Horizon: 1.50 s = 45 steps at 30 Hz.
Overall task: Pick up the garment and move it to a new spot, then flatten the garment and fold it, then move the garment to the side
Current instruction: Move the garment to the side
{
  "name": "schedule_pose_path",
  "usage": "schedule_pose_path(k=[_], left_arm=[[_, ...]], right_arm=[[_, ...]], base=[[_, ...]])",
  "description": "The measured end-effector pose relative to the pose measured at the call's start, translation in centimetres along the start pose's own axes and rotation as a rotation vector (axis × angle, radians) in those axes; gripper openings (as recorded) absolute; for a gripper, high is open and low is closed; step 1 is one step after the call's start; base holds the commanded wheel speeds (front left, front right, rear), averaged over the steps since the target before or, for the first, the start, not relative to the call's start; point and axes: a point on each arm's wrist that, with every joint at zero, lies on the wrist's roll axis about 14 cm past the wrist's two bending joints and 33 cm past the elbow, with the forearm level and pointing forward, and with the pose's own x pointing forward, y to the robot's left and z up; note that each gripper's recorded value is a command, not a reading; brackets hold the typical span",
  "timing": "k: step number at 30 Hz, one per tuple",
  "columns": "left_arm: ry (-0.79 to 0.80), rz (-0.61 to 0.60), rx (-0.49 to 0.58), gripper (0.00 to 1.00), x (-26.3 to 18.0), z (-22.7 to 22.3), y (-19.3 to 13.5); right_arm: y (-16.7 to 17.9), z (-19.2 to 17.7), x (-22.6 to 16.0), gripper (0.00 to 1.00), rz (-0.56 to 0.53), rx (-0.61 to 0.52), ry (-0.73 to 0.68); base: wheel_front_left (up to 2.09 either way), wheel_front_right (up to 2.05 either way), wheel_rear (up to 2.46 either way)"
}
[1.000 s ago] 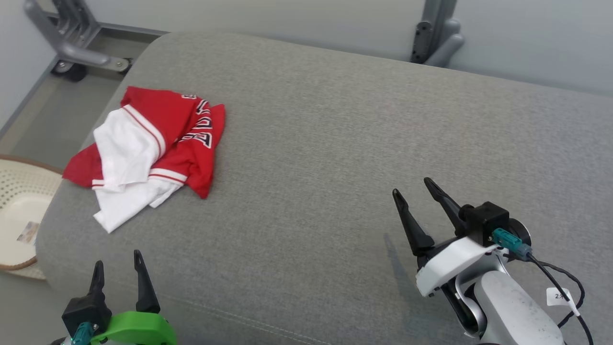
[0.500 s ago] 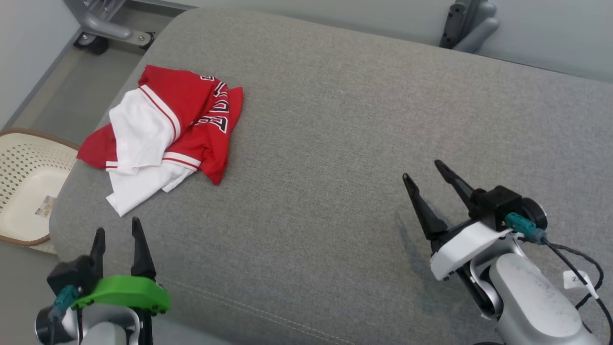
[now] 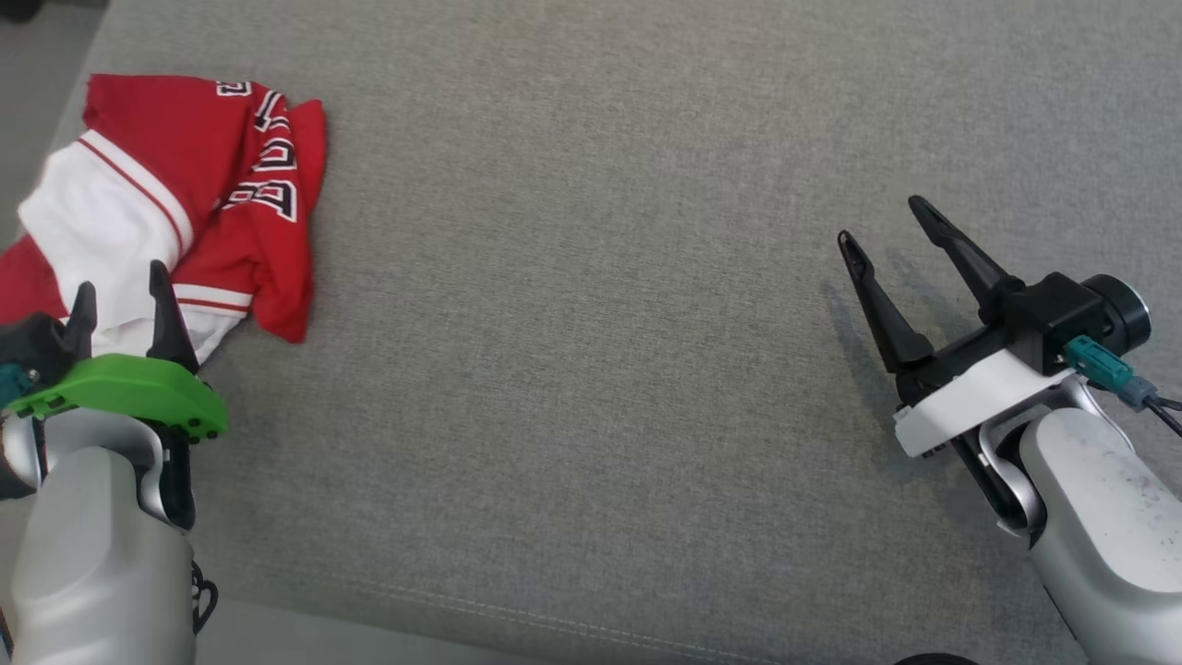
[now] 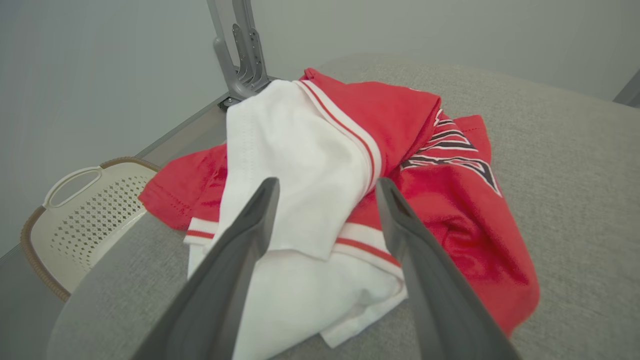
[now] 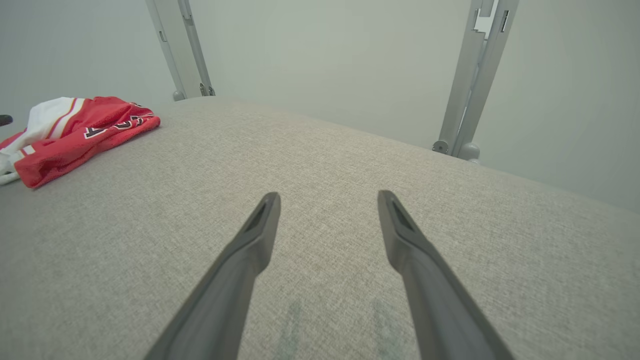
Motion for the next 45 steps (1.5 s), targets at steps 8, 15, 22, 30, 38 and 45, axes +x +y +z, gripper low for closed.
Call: schedule_pose_path(k=[8, 15, 22, 30, 38, 45], left_arm=[[0.152, 0.081, 0.086, 1.00, 3.2, -4.6, 0.2], [0.097, 0.080, 0.128, 0.00, 5.4, -3.8, -1.2], [-0.145, -0.006, 0.173, 0.00, 6.3, 3.8, -3.7], [-0.425, -0.295, 0.160, 0.00, 2.6, 12.5, -13.4], [-0.541, -0.726, 0.124, 0.00, -4.5, 15.4, -28.7], [-0.470, -1.132, -0.005, 0.00, -13.5, 13.2, -39.2]], right_arm=[[-4.1, -2.3, -1.6, 1.00, -0.097, 0.009, 0.033], [-5.7, -3.3, -3.0, 1.00, -0.163, 0.027, 0.054], [-5.2, -2.6, -3.4, 1.00, -0.200, 0.071, 0.039], [-3.2, -0.2, -4.3, 1.00, -0.232, 0.131, -0.011], [-3.5, 2.2, -7.4, 1.00, -0.330, 0.160, -0.058], [-5.4, 3.3, -11.9, 1.00, -0.458, 0.151, -0.076]], base=[[0.00, 0.00, 0.00], [0.00, 0.00, 0.00], [0.00, 0.00, 0.00], [0.00, 0.00, 0.00], [0.00, 0.00, 0.00], [0.00, 0.00, 0.00]])
